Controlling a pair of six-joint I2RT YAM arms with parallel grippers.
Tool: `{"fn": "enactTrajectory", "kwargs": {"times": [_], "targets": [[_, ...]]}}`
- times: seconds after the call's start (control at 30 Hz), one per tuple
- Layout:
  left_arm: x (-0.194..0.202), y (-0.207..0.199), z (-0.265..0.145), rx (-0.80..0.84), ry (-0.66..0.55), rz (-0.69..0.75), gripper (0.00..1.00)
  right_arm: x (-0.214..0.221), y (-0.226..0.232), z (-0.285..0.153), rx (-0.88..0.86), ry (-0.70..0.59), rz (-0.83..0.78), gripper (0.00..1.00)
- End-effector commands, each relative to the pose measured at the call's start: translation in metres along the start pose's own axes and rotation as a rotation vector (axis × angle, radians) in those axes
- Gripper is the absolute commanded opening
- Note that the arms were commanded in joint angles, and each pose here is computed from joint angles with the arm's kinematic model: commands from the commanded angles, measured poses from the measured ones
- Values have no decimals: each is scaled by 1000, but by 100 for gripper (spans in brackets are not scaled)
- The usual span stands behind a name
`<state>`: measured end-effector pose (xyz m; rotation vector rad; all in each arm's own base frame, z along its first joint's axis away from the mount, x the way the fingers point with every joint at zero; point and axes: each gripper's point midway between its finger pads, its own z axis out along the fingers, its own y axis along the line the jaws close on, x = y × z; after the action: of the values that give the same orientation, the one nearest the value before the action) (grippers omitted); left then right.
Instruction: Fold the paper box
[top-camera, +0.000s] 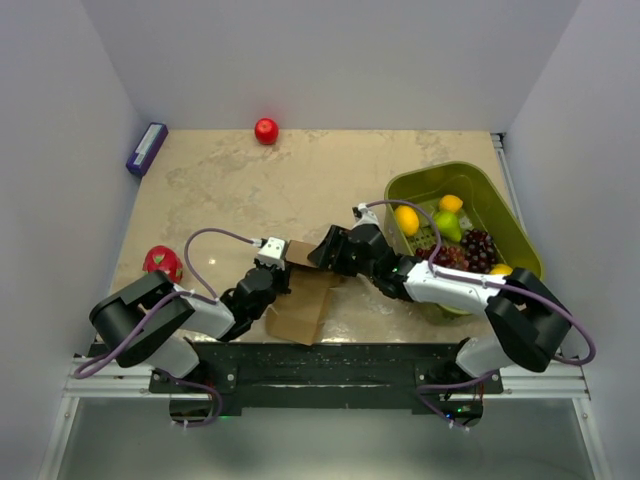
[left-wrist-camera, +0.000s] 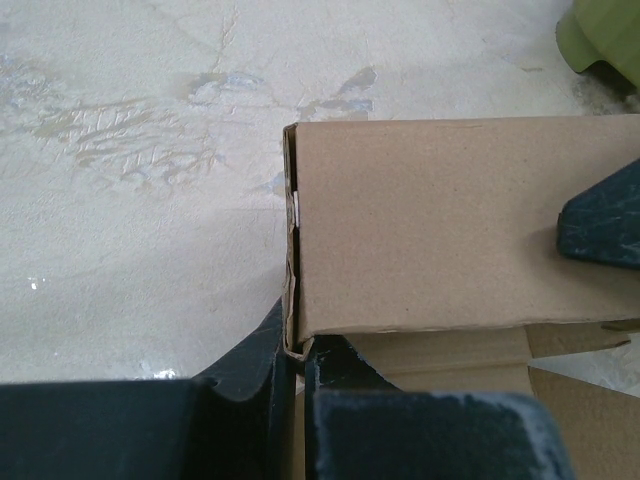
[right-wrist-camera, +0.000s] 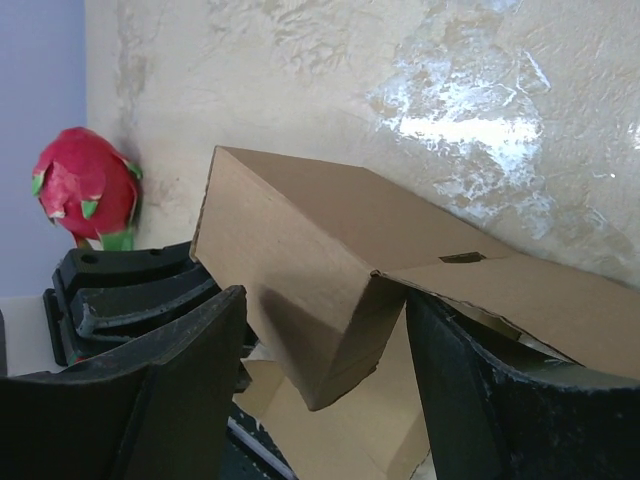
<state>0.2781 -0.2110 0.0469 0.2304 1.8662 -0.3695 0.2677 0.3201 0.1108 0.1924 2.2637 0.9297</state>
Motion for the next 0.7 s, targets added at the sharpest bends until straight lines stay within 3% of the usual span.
{"fn": "enactTrajectory", "kwargs": {"times": [0.0,0.23,0.67], "targets": [[7,5,-2,-32,30,17,0,-10,17,3,-95,-50,94,65],[11,8,-3,-56,33,12,0,-12,10,3,-116,-98,204,52],[15,37,-5,-280,29,32,0,-9,-15,7,-54,-147,313,11]]}}
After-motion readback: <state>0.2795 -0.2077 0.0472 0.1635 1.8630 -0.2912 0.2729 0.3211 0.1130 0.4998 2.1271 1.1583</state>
